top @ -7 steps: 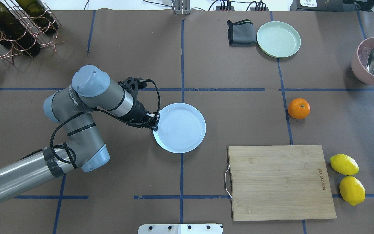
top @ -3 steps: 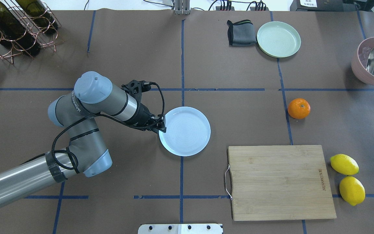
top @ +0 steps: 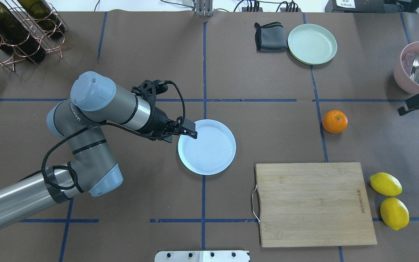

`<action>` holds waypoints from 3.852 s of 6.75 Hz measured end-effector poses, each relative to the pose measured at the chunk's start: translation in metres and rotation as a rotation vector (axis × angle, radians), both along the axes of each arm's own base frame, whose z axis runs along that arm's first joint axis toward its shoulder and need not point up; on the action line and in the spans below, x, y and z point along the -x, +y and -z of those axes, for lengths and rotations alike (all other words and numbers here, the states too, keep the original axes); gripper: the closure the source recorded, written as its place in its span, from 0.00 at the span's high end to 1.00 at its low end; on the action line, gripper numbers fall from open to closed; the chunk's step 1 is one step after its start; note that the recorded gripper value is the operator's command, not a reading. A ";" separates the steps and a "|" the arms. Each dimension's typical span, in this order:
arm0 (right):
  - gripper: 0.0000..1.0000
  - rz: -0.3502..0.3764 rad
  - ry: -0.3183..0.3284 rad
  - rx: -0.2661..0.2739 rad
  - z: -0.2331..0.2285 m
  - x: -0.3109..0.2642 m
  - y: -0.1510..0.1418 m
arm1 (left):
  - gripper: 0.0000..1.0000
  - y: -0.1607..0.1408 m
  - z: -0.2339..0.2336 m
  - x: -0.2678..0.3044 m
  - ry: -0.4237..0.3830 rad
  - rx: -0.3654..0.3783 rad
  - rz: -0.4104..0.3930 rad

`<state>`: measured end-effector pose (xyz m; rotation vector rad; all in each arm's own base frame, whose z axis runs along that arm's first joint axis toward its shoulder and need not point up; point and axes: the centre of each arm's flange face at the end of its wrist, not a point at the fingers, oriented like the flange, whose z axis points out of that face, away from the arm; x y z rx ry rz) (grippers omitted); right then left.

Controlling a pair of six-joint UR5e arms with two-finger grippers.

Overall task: Pick orange to plate
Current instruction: 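Release the plate with the left gripper while the right gripper reaches toward the orange, then close the right gripper around the orange, then carry the orange over the plate with the right gripper while the left arm retracts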

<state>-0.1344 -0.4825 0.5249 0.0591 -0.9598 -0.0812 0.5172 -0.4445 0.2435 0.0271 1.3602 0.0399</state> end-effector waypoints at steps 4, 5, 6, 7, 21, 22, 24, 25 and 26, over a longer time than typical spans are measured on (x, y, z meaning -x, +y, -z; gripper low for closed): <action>1.00 -0.132 0.084 -0.010 0.039 0.124 0.006 | 0.99 0.001 -0.007 0.002 -0.007 0.003 0.018; 1.00 -0.137 0.100 -0.014 0.038 0.138 0.010 | 0.99 0.001 -0.008 0.002 -0.009 0.003 0.021; 1.00 -0.143 0.115 -0.021 0.038 0.150 0.013 | 0.99 0.001 -0.010 0.002 -0.012 0.003 0.022; 1.00 -0.150 0.127 -0.034 0.041 0.161 0.015 | 0.99 0.001 -0.011 0.003 -0.014 0.004 0.023; 0.00 -0.190 0.063 -0.026 0.106 0.239 -0.011 | 0.99 0.008 0.003 0.043 0.033 -0.033 0.059; 0.00 -0.204 -0.004 0.005 0.153 0.275 -0.006 | 0.99 0.010 0.001 0.067 0.042 -0.043 0.077; 0.00 -0.233 -0.108 0.064 0.237 0.354 0.027 | 0.99 -0.002 -0.020 0.110 0.023 -0.063 0.123; 0.00 -0.250 -0.140 0.081 0.270 0.389 0.039 | 0.99 -0.003 -0.038 0.128 -0.001 -0.097 0.132; 0.00 -0.263 -0.156 0.094 0.292 0.415 0.045 | 0.99 -0.001 -0.051 0.138 -0.019 -0.120 0.132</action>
